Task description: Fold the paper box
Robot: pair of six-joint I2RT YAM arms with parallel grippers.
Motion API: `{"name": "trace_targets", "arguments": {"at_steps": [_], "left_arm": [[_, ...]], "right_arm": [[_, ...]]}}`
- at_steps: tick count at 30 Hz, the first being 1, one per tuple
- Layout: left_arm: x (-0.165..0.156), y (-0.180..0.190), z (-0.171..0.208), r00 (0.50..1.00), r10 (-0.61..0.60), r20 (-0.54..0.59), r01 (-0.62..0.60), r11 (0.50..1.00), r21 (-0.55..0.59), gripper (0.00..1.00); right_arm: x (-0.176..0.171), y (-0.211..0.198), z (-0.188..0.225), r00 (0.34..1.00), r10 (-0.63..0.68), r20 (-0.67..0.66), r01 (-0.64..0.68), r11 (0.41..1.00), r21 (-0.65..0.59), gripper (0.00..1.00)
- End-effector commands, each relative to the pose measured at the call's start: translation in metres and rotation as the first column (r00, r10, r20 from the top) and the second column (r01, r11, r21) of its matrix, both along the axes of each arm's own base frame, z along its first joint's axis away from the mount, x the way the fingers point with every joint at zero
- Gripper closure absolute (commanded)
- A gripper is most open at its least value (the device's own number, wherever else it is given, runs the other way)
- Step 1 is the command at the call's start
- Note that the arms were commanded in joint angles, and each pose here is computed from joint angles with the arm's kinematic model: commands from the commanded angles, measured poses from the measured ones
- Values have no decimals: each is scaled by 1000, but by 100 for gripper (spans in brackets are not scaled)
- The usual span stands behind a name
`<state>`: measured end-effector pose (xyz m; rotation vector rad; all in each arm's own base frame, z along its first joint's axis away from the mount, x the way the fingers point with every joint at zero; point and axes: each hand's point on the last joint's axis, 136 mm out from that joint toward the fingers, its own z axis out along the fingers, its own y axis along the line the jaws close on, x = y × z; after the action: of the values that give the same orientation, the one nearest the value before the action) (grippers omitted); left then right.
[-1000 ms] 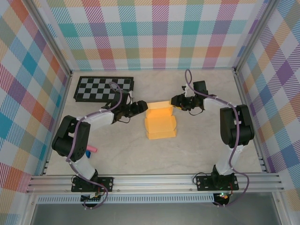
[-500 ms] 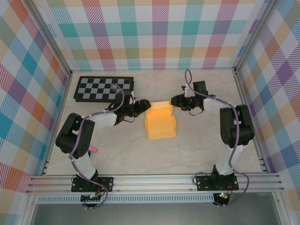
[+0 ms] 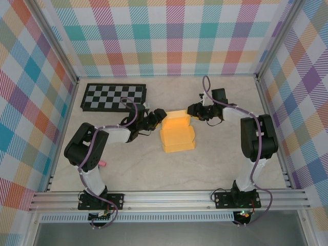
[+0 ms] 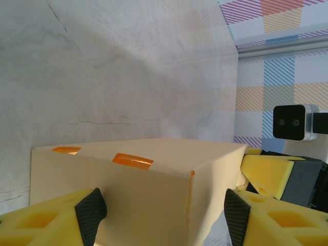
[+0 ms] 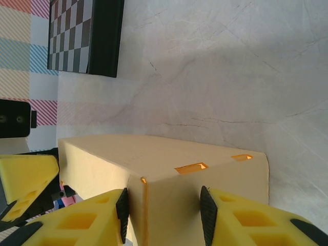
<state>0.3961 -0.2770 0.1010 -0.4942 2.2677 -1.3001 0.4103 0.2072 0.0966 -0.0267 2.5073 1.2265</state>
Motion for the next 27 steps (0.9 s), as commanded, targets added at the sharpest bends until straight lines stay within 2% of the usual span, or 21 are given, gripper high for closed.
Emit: {"name": "trace_targets", "arguments": {"at_steps": [1,5,9,13,16,17,19,21,22,24,25,27], "left_arm": [[-10,-5,13,998,-32,47,32,999,1,28],[-18,12,10,995,-77,68,66,985,157,19],[-18,29,18,992,-73,98,52,978,201,13],[-13,42,44,983,-93,156,51,965,257,10],[-9,40,77,941,-198,273,92,930,355,8],[-8,37,90,906,-262,331,117,909,399,7],[-11,27,112,799,-420,430,174,846,503,6],[-19,13,124,637,-608,474,238,740,629,3],[-23,6,124,522,-709,474,263,662,702,1],[-26,-3,119,375,-825,424,310,542,781,0],[-24,-6,116,326,-856,402,321,500,804,0],[-17,-9,100,260,-911,321,346,398,850,0]], "right_arm": [[-20,-6,-40,992,-13,-125,-1,994,-110,56],[-15,-10,-32,995,-18,-97,6,992,-126,54],[-11,-12,-25,996,-22,-82,11,991,-133,51],[-8,-16,-10,997,-44,-67,36,992,-120,48],[-7,-19,6,997,-59,-49,52,992,-118,46],[-7,-21,11,997,-67,-41,61,991,-121,45],[-7,-24,21,997,-78,-24,74,990,-123,45],[-6,-26,30,997,-81,-10,79,990,-119,45],[-6,-28,33,996,-84,-4,83,989,-121,44],[-3,-32,37,996,-92,8,92,989,-120,44],[-3,-33,37,995,-95,9,95,989,-117,44],[-2,-34,38,996,-93,11,93,990,-106,44]]}}
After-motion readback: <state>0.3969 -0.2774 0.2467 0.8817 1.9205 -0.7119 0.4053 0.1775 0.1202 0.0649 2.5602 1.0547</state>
